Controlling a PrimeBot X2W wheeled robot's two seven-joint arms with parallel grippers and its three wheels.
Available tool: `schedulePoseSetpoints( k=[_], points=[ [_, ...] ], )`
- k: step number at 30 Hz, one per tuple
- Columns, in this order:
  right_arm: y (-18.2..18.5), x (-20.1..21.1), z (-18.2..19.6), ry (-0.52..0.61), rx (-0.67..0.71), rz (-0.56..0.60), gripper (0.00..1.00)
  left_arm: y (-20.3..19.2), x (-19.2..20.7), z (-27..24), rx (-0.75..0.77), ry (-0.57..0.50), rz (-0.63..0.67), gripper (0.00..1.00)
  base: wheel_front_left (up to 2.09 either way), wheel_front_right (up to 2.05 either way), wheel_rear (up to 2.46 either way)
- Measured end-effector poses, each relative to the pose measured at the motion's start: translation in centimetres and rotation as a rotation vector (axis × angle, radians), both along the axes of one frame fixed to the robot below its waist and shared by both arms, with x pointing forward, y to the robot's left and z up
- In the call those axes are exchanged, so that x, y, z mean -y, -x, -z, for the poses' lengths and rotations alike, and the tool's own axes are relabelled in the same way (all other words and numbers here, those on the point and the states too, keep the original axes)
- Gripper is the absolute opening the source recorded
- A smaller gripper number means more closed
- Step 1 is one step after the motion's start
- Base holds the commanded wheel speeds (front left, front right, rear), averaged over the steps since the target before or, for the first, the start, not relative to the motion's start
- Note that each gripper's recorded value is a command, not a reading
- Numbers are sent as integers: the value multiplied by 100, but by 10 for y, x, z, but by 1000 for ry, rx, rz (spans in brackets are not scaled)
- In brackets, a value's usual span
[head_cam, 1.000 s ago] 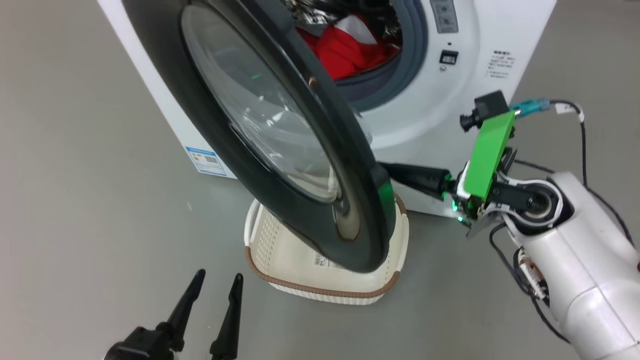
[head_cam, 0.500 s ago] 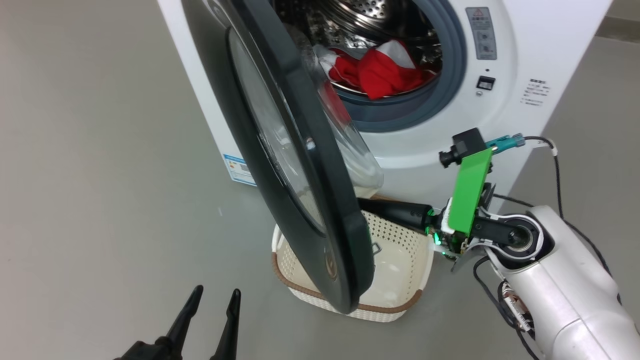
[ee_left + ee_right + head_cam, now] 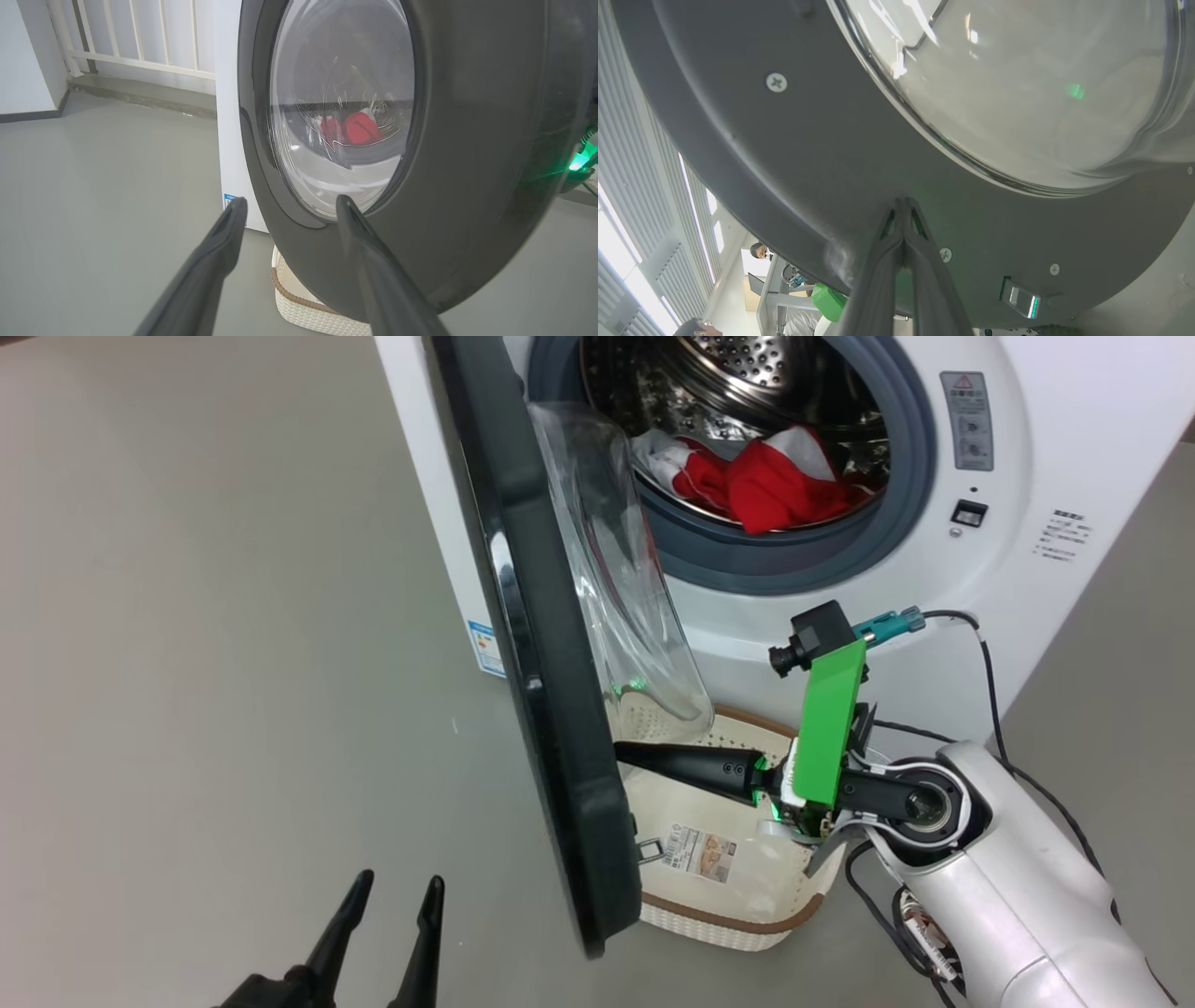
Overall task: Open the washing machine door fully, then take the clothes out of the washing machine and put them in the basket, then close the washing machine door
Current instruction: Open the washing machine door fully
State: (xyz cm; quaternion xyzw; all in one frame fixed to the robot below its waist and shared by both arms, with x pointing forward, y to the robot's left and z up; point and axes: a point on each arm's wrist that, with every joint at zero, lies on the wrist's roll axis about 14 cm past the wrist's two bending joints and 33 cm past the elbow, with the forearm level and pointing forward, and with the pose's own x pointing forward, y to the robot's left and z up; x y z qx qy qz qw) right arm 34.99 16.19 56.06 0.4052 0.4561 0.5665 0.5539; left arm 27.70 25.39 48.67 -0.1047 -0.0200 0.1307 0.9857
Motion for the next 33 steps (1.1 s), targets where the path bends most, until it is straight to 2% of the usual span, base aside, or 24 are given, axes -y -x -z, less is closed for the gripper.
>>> schedulePoseSetpoints(
  k=[19,30,31,32,33],
  points=[
    [44,-37,0,-22,-35,-135,0,22,-21,-2,2,-6,-93,100,0,0,0],
    [57,-47,-2,-30,-42,-148,0,23,-23,-2,3,-6,-102,100,0,0,0],
    [57,-47,-1,-30,-43,-140,29,23,-23,-2,3,-7,-104,100,0,0,0],
    [56,-46,-1,-29,-42,-133,29,23,-23,-2,4,-7,-103,100,0,0,0],
    [54,-46,0,-26,-41,-122,55,22,-23,-3,5,-6,-102,100,0,0,0]
  ],
)
